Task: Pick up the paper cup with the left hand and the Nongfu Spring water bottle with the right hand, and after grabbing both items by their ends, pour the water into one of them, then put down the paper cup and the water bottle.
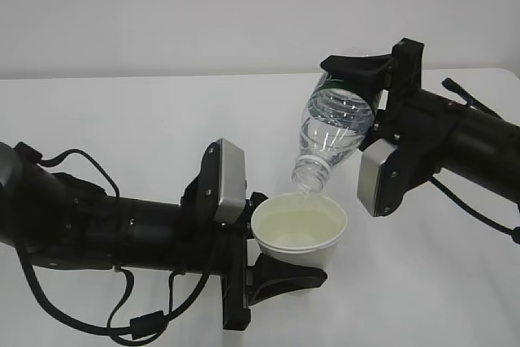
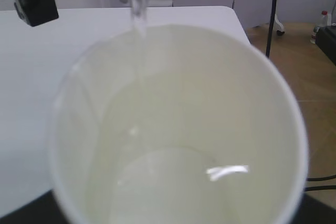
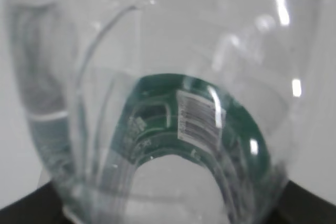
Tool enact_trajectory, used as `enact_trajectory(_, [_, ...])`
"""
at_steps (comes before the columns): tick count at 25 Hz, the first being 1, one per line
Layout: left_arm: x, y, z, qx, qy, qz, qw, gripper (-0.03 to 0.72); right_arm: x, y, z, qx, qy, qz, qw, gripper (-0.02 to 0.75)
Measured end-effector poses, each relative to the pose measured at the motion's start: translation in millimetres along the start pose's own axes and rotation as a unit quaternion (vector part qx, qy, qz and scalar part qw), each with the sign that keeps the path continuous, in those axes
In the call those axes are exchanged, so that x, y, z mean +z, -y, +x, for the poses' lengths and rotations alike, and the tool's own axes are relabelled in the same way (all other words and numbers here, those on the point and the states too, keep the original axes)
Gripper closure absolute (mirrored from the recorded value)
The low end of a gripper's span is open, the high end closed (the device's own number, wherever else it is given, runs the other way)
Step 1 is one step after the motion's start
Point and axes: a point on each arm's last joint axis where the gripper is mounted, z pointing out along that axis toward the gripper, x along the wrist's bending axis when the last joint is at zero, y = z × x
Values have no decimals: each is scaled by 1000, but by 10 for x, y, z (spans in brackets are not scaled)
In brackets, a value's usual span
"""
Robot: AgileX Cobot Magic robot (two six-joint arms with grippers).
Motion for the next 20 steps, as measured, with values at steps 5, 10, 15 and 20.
enact_trajectory(5, [0,0,0,0,0,0,1000,279,0,-4,1,3,0,-2,1000,292])
enact_trajectory(10, [0,0,0,0,0,0,1000,279,0,-4,1,19,0,-2,1000,292])
enact_trajectory(15, [0,-1,3,-1,-2,-1,1000,279,2,-12,0,37,-1,-5,999,292])
enact_trajectory(20, [0,-3,8,-3,-5,-2,1000,279,2,-14,0,37,-1,-6,999,292])
